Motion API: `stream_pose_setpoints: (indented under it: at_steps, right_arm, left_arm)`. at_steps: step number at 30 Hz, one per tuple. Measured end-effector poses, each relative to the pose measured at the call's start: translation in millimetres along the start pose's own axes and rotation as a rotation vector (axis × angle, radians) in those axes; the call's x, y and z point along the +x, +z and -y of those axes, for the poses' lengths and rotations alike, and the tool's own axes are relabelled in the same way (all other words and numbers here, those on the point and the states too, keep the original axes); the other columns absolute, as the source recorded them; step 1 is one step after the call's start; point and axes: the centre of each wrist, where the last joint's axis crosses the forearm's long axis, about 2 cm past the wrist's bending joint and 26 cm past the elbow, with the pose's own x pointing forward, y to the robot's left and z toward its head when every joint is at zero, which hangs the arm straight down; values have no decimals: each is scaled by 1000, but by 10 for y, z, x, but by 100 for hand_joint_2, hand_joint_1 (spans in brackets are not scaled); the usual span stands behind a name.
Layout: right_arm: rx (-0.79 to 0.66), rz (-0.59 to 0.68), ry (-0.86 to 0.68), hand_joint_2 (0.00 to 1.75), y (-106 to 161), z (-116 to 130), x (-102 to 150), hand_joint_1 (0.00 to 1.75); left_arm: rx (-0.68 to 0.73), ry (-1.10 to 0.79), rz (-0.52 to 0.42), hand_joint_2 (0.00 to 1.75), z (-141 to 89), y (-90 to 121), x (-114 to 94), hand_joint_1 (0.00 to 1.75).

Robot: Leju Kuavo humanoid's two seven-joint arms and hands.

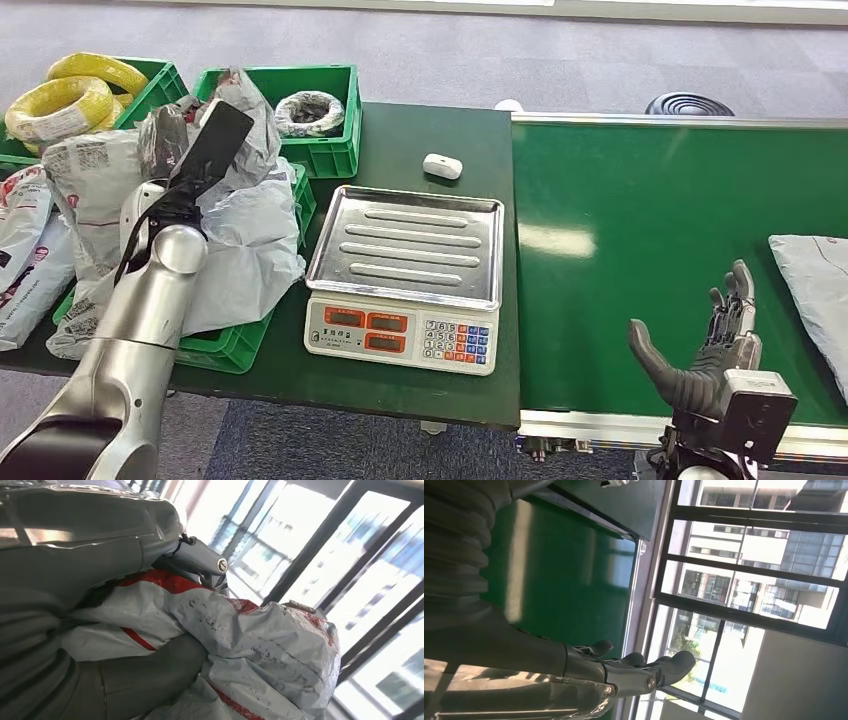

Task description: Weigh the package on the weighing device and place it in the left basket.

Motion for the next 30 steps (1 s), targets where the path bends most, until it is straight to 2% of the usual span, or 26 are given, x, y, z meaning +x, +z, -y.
stream_pose_setpoints:
  at_steps: [6, 12, 14, 15, 19, 21, 23, 27, 30]
  right_arm:
    - [6, 0, -9, 175, -53, -55, 8, 0]
    - [-7, -9, -24, 175, -119, -65, 4, 0]
    - [-10, -8, -28, 175, -156, -62, -1, 0]
    - [-10, -8, -29, 175, -168, -60, -5, 0]
    - [-6, -12, -34, 175, -177, -66, -20, 0]
    - [-6, -14, -34, 175, -175, -71, -27, 0]
    - [-5, -14, -32, 175, -177, -75, -32, 0]
    - [-4, -14, -28, 175, -182, -81, -35, 0]
    - [-3, -14, -29, 175, -182, -83, -34, 0]
  left_arm:
    - [-125, -166, -248, 175, 82, -74, -479, 174]
    - [-271, -241, -444, 175, 89, -30, -848, 167]
    - [-325, -256, -493, 175, 86, -11, -929, 157]
    - [-351, -258, -514, 175, 87, 2, -967, 150]
    - [-440, -206, -578, 175, 86, 66, -1104, 10]
    - [-458, -153, -592, 175, 79, 90, -1154, 0]
    - [-428, -93, -587, 175, 65, 112, -1200, 0]
    - [-240, 24, -536, 175, 22, 158, -1286, 0]
    - [-67, 105, -463, 175, -24, 184, -1335, 0]
